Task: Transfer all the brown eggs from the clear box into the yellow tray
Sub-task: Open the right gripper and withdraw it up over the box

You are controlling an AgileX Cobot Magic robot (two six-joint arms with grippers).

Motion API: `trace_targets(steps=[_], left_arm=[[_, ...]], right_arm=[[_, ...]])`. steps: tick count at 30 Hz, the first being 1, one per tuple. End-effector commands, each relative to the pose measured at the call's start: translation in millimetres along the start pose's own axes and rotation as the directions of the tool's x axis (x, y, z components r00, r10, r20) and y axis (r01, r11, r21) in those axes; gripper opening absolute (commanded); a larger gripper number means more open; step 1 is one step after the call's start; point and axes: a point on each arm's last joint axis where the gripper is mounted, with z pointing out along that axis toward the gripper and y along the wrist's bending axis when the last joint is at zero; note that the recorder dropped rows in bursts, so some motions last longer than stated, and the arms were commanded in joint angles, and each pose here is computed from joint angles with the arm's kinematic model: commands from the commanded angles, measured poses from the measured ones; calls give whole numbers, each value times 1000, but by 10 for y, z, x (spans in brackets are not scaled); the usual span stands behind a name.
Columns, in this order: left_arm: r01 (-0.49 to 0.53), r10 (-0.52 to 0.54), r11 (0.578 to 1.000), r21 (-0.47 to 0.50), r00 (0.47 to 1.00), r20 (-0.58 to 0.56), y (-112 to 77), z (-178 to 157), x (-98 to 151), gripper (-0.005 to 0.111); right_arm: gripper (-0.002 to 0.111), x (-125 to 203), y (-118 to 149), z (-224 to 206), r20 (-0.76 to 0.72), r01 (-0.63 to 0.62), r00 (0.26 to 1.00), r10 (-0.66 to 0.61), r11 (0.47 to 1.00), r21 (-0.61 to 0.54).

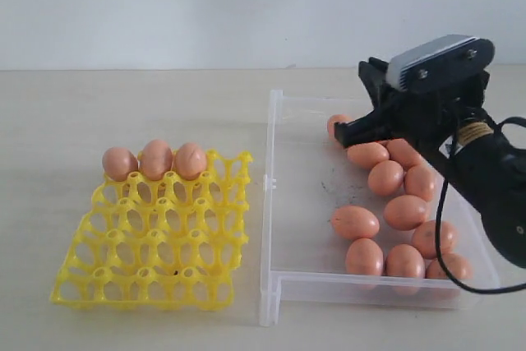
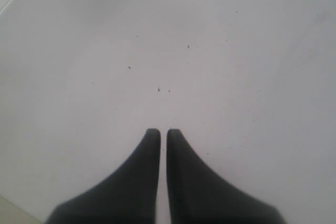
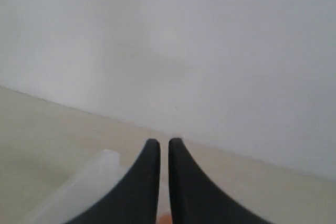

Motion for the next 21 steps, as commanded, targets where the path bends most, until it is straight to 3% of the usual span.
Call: trace_targets(steps=[1, 3, 6, 8, 10, 13, 15, 17, 21], left_arm=[[-4, 4, 1000, -4, 1000, -4, 10, -8, 9, 4], [-4, 4, 1000, -4, 1000, -4, 10, -8, 9, 4], [-4, 4, 1000, -4, 1000, -4, 10, -8, 9, 4], [-4, 4, 1000, -4, 1000, -4, 10, -8, 9, 4], [-4, 4, 1000, -4, 1000, -4, 10, -8, 9, 4], [-4, 4, 1000, -4, 1000, -4, 10, -8, 9, 4], [-4, 4, 1000, -4, 1000, -7, 10, -8, 12, 4], [-4, 4, 1000, -4, 1000, -8, 10, -8, 13, 4], [-4, 4, 1000, -4, 1000, -8, 10, -8, 13, 4]], right_arm=[[0, 231, -174, 193, -427, -130, 900, 89, 989, -66], [5, 213, -174, 280, -537, -125, 843, 41, 985, -122], [22, 102, -163, 421, -624, -113, 782, -3, 983, -146], [36, 2, -172, 519, -651, -11, 753, -90, 989, -149], [42, -97, -156, 599, -616, 132, 747, -250, 964, -231], [34, -273, -69, 707, -462, 274, 747, -478, 855, -440], [27, -391, -65, 779, -376, 360, 737, -561, 798, -484], [23, -501, -87, 846, -311, 439, 717, -624, 750, -494], [23, -632, -255, 940, -348, 562, 652, -674, 737, -375]])
